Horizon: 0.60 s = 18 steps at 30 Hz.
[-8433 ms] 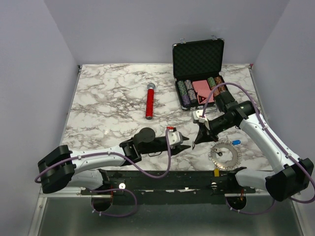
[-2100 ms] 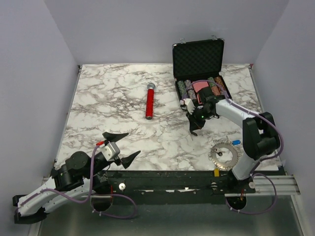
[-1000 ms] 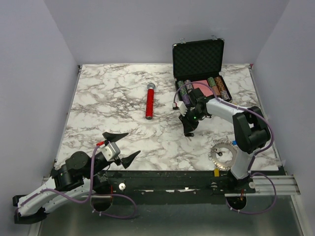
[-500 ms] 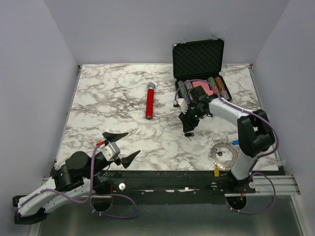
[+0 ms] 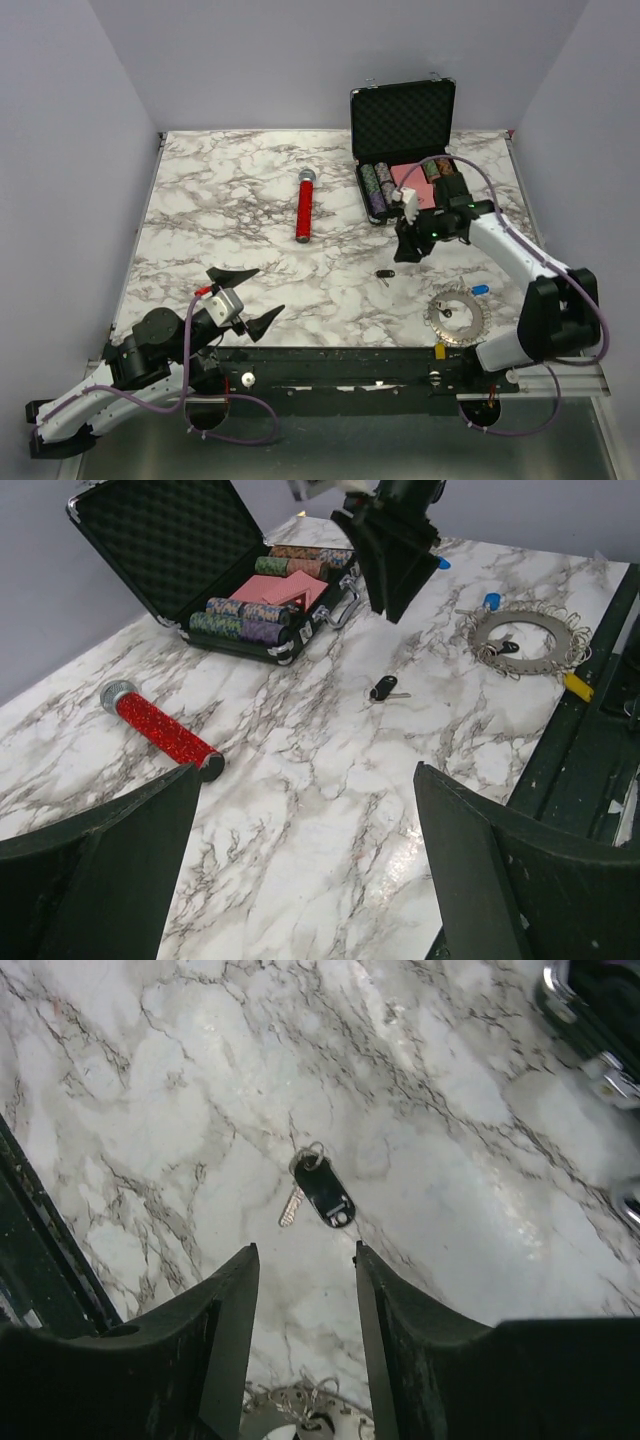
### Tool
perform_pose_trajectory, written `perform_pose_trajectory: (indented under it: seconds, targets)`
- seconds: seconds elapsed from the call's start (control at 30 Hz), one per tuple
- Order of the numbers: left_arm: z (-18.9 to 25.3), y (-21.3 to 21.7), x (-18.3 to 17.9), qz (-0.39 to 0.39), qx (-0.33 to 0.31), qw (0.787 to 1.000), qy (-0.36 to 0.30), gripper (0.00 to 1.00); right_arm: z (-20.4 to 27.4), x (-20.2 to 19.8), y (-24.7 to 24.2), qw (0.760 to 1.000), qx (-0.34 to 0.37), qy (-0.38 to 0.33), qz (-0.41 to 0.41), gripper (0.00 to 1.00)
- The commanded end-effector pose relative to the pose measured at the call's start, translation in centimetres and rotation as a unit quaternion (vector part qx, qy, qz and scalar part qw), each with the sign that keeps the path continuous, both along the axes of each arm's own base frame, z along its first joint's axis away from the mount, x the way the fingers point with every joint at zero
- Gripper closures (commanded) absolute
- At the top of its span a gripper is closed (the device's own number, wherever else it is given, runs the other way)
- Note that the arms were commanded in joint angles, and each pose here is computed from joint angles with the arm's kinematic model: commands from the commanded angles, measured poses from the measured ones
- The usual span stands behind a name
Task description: Put the keys on the keyring
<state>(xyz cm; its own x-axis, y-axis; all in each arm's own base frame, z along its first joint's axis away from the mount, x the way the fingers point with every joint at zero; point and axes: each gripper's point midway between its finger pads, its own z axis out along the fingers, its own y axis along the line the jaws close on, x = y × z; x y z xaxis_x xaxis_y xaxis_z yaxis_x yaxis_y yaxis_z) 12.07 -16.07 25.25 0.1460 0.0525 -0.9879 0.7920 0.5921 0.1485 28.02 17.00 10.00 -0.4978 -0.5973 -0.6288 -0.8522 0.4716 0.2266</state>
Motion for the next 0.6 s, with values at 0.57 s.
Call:
perform_pose_trajectory:
  seconds: [0.57]
  targets:
    - [0.8, 0.8, -0.2, 0.018, -0.060, 0.996, 0.060, 0.01, 1.9, -3.4, -15.5, 0.969, 0.007, 0.066, -0.239, 0.37]
